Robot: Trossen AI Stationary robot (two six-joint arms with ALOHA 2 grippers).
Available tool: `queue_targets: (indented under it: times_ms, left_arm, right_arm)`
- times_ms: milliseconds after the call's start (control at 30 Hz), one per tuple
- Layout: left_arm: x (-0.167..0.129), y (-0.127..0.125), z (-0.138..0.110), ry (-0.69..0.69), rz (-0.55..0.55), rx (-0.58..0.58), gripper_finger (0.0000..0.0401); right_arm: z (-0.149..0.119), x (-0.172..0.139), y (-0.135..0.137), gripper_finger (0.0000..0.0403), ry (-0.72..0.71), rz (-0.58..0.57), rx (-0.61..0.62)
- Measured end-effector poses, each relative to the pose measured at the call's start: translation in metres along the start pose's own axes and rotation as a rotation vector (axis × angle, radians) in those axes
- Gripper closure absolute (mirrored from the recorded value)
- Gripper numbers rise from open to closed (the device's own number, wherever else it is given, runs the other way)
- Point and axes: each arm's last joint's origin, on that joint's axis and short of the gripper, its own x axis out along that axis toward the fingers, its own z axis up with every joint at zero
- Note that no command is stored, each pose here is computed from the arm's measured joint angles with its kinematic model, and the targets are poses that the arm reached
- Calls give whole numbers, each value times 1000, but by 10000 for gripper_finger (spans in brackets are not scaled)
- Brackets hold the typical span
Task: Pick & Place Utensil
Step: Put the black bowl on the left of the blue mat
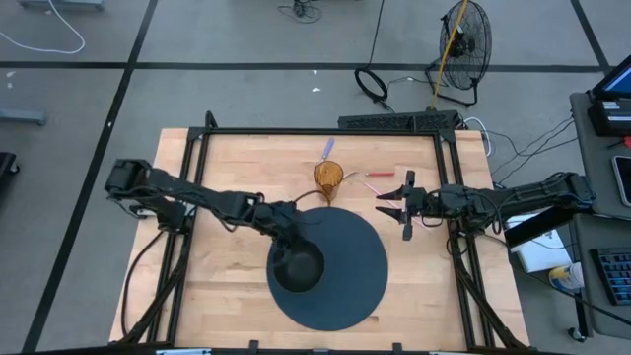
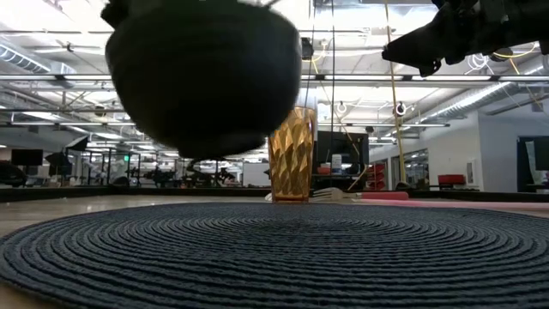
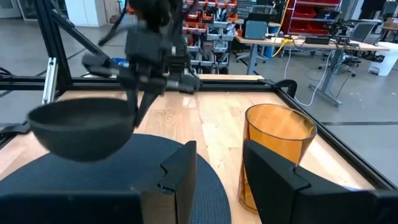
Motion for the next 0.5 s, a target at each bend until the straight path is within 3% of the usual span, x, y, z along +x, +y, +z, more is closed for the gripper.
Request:
queue_targets:
  times_ms: [233,500]
  left_arm:
    - [29,4,-8,30,-40,-20,381]
    - [38,12,-7,6,-27,-43,391]
  right_arm:
    - [0,1,0,273,0,0,18]
    - [1,2,0,273,-11,0,21]
